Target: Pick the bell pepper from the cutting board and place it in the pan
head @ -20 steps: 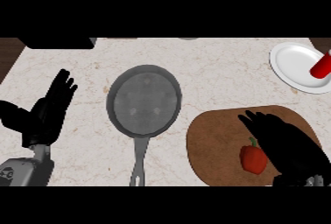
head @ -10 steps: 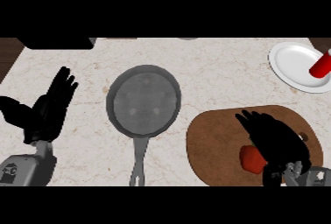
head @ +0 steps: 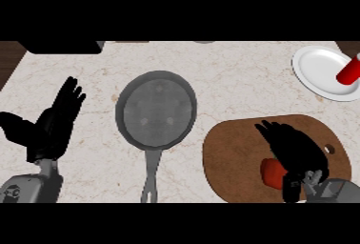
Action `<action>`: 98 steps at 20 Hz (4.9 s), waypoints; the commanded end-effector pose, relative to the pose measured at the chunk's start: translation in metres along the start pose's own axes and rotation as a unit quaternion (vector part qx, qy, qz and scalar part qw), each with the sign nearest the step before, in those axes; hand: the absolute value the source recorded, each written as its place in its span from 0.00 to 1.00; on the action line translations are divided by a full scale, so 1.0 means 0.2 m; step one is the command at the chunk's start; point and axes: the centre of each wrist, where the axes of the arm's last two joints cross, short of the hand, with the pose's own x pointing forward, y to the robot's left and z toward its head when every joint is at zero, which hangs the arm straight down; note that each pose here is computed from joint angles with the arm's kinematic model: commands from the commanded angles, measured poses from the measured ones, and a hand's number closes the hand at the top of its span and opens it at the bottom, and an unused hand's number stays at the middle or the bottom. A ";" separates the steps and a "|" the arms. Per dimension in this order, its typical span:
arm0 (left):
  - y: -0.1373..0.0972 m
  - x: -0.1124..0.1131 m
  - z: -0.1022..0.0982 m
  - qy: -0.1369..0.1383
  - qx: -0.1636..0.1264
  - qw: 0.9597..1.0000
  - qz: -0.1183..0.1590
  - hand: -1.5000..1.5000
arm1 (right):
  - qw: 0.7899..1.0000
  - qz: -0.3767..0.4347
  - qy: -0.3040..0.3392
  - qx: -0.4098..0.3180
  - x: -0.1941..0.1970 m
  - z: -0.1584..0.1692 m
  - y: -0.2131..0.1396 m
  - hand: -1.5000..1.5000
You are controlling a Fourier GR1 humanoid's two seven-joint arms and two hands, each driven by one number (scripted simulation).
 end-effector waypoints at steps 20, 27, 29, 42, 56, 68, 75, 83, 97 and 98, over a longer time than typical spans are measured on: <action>-0.01 0.03 -0.03 -0.005 -0.002 1.000 -0.002 0.50 | 0.997 -0.031 -0.072 -0.021 -0.05 -0.24 0.20 1.00; -0.03 0.04 0.00 0.001 -0.012 1.000 0.003 0.50 | 0.984 -0.068 -0.057 -0.154 0.53 0.01 0.02 1.00; -0.02 0.02 -0.01 0.000 -0.023 1.000 -0.003 0.50 | 0.980 -0.078 -0.061 -0.175 0.74 0.06 -0.01 1.00; -0.13 0.05 -0.07 0.000 -0.067 0.998 -0.011 0.50 | 0.909 -0.052 0.040 -0.412 1.08 0.23 -0.36 1.00; -0.21 0.05 -0.10 -0.005 -0.061 0.998 -0.007 0.50 | 0.869 -0.148 0.125 -0.455 1.19 0.18 -0.73 1.00; -0.10 0.05 -0.08 -0.012 -0.028 1.000 -0.005 0.50 | 0.867 -0.188 0.129 -0.444 1.16 -0.11 -0.70 1.00; -0.07 0.08 -0.08 -0.006 -0.028 1.000 0.002 0.50 | 0.880 -0.203 0.086 -0.420 1.10 -0.33 -0.54 1.00; -0.11 0.00 -0.03 -0.007 -0.044 0.999 0.004 0.50 | 0.882 -0.274 0.166 -0.345 0.93 -0.56 -0.37 1.00; -0.05 0.03 -0.05 -0.010 -0.012 1.000 -0.006 0.50 | 0.806 -0.433 0.063 -0.398 0.90 -0.57 -0.27 0.00; 0.04 0.04 -0.04 0.003 -0.002 1.000 0.001 0.50 | 0.793 -0.456 0.056 -0.401 0.89 -0.54 -0.23 0.00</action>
